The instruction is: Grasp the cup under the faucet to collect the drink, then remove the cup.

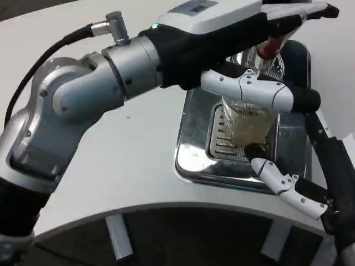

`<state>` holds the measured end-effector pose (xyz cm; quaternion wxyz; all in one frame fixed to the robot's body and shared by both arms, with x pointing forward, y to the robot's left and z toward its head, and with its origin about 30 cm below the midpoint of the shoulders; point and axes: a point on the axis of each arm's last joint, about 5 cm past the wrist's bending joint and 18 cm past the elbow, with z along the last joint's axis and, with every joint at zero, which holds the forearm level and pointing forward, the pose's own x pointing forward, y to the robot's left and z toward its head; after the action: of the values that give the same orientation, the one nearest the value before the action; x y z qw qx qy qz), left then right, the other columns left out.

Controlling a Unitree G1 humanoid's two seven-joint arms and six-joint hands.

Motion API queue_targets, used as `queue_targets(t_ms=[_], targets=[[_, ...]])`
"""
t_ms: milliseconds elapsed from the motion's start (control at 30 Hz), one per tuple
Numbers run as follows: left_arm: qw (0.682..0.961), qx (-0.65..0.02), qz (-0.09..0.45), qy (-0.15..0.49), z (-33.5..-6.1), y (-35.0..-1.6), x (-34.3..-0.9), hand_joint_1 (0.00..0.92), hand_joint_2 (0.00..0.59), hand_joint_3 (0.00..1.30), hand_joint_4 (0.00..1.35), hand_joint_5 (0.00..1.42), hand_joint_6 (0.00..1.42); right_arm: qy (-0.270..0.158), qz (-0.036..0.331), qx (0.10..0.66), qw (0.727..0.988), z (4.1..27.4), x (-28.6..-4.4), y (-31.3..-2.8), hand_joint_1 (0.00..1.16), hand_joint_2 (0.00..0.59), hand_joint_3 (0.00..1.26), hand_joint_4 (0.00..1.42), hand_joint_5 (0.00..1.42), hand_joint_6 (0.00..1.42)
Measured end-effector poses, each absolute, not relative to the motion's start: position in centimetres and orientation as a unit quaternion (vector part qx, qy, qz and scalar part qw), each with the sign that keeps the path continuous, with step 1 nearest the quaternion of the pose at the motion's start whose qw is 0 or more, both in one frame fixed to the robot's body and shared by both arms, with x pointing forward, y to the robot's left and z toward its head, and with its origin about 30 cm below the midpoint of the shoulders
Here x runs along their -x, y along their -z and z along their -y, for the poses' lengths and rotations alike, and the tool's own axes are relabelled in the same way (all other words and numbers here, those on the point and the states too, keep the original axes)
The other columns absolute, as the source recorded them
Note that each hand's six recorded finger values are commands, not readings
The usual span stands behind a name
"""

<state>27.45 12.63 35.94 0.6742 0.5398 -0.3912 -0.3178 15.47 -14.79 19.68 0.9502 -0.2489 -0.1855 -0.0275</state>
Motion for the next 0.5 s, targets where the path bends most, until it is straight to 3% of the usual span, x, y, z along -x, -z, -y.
queue_targets(t_ms=[500], targets=[[0.67,-0.546,0.392,0.315,-12.76,-36.0,-27.19,0.0,0.049,0.08,0.0,0.05,0.18,0.029,0.181,0.233,0.955,13.94,-16.47,-19.25,0.59,0.285,0.0,0.0,0.0,0.02]])
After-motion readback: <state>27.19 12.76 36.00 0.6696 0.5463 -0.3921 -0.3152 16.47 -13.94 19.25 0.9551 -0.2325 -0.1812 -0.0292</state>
